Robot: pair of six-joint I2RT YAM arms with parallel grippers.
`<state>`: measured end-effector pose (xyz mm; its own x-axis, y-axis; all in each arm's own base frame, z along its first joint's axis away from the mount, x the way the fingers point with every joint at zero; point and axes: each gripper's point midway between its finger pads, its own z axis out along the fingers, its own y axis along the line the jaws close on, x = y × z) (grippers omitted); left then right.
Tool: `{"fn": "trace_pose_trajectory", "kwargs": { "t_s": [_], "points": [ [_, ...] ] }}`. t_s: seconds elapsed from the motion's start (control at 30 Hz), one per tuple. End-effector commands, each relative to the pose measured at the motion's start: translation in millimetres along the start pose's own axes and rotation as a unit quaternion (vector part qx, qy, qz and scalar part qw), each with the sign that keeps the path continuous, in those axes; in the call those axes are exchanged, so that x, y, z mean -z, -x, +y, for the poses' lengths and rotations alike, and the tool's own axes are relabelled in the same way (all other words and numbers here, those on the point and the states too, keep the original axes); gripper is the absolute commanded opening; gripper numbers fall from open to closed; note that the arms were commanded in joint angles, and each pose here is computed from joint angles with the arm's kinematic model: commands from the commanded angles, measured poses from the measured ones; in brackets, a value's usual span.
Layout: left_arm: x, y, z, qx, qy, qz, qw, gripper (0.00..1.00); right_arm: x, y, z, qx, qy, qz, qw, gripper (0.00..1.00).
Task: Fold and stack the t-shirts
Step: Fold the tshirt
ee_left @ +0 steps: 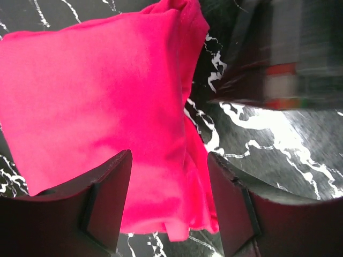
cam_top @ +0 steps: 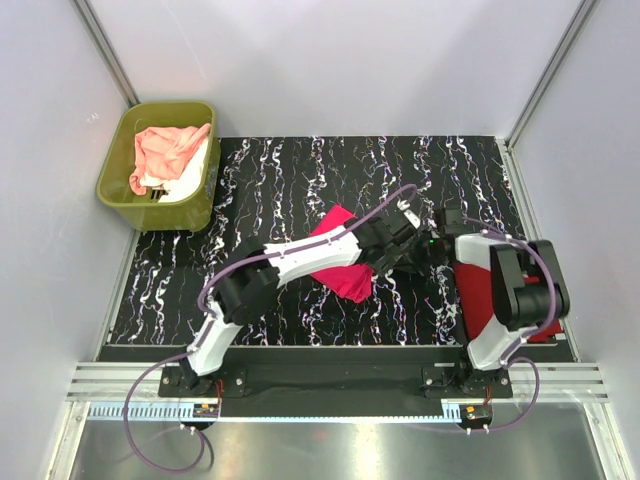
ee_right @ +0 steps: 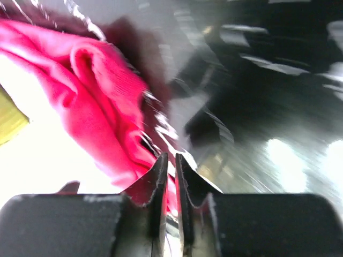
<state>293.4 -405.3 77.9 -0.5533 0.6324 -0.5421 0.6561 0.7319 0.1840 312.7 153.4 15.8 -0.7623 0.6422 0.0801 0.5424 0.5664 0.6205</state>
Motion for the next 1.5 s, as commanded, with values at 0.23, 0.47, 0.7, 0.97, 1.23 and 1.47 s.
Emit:
{"fn": "trace_pose_trajectory", "kwargs": {
  "t_s": [0.23, 0.47, 0.7, 0.97, 1.23, 1.47],
  "points": [
    [-29, 5, 4, -0.01, 0.044, 0.007, 0.999, 0.6, 53, -10, -17, 0.047, -0.014, -0.03, 0.998, 0.2],
    [-38, 7, 6, -0.009, 0.054, 0.012, 0.998, 0.47, 50, -19, -13, 0.039, 0.013, -0.009, 0.999, 0.18],
    [-41, 10, 13, -0.007, 0.064, 0.011, 0.998, 0.24, 49, -21, -13, 0.039, 0.018, -0.002, 0.999, 0.17],
    [-24, 21, 21, 0.01, 0.039, 0.007, 0.999, 0.0, 39, -17, 3, 0.033, 0.051, 0.024, 0.998, 0.13],
    [5, 38, 41, 0.053, -0.002, 0.006, 0.999, 0.0, 17, -10, 41, 0.02, 0.135, 0.06, 0.989, 0.0],
    [10, 40, 57, 0.09, -0.032, 0.014, 0.995, 0.0, 4, -12, 64, 0.024, 0.159, 0.074, 0.984, 0.0]
  ]
}}
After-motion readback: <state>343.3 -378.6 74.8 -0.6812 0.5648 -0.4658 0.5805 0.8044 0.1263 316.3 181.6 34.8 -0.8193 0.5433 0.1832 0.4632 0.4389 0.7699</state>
